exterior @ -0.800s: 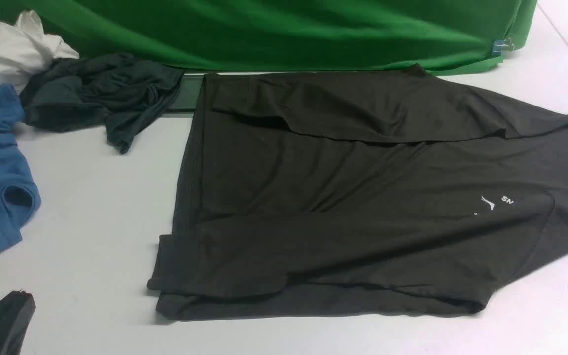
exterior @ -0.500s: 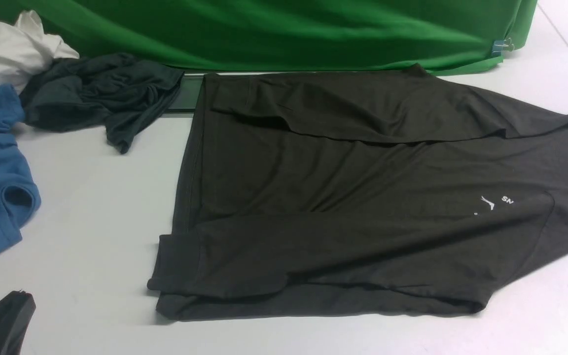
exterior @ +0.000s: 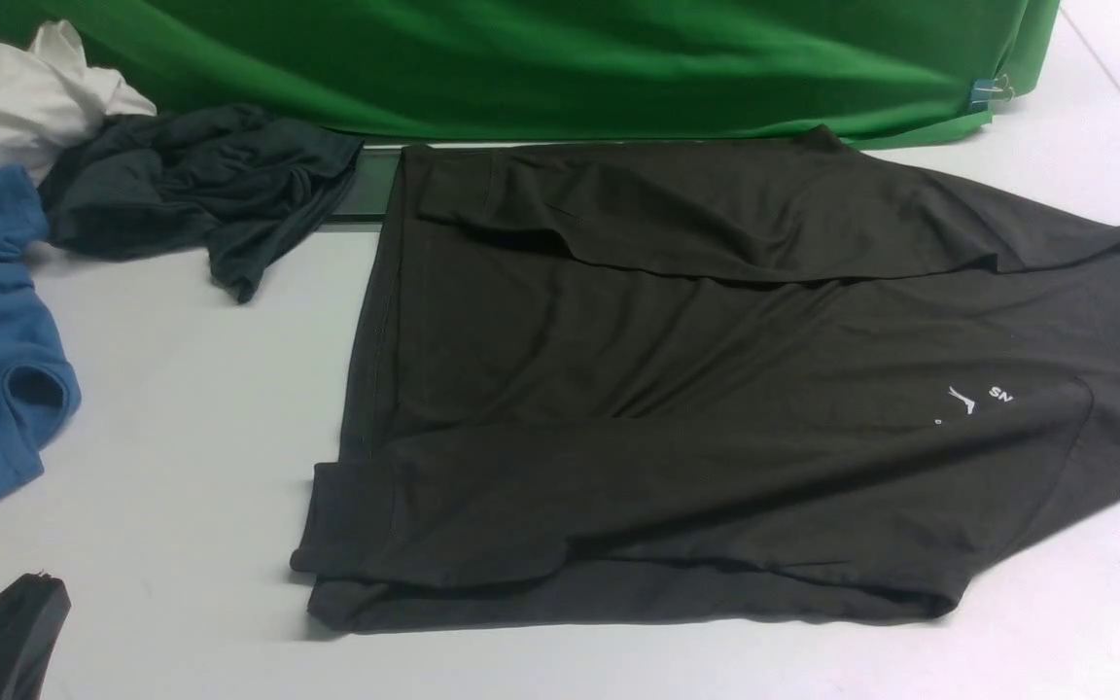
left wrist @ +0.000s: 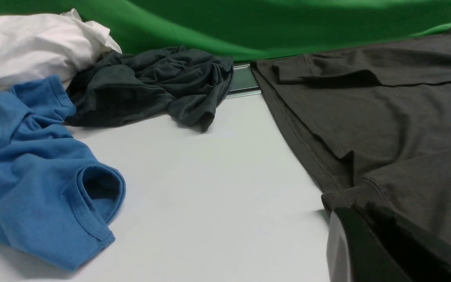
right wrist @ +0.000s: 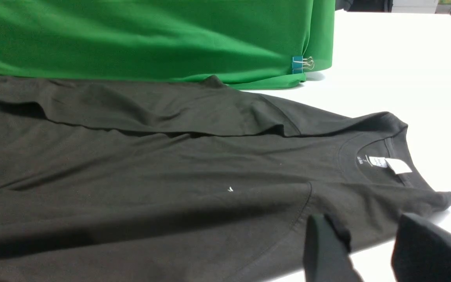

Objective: Fold a long-sleeved shirt on a white desktop.
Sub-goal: 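Grasp the left edge of the dark T-shirt lying flat on the table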

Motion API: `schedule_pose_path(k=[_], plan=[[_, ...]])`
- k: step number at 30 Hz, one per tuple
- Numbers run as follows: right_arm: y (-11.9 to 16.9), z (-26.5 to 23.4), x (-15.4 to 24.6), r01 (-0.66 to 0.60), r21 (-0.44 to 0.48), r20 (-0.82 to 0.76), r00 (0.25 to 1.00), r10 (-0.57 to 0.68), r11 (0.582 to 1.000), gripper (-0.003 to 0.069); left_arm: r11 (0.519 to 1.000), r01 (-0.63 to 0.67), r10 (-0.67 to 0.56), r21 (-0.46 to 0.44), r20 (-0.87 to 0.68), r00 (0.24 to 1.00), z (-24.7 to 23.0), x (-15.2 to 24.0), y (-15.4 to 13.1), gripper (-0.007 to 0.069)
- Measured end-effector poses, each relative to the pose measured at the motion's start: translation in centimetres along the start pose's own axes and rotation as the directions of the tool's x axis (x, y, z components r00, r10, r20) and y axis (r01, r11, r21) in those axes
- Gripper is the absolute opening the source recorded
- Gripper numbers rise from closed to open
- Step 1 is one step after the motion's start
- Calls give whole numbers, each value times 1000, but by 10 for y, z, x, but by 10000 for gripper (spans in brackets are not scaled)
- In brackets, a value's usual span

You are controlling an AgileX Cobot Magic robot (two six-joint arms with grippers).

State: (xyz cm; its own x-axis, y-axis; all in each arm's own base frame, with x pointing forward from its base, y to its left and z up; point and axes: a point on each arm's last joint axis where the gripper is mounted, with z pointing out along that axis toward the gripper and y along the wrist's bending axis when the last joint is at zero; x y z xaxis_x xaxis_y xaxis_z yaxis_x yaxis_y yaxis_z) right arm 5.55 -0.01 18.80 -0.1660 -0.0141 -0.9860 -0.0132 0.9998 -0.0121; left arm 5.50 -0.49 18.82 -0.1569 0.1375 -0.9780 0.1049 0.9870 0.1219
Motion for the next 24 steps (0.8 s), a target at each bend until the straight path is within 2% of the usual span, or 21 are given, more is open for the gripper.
schedule_pose_path(k=[17, 24], plan=[[0, 0, 0, 0, 0, 2, 1000, 0, 1000, 242, 1000, 0, 0, 0, 0, 1000, 0, 0, 0, 20], [1, 0, -9, 0, -7, 96, 995, 0, 1000, 242, 1000, -8, 8, -3, 4, 1000, 0, 0, 0, 20]])
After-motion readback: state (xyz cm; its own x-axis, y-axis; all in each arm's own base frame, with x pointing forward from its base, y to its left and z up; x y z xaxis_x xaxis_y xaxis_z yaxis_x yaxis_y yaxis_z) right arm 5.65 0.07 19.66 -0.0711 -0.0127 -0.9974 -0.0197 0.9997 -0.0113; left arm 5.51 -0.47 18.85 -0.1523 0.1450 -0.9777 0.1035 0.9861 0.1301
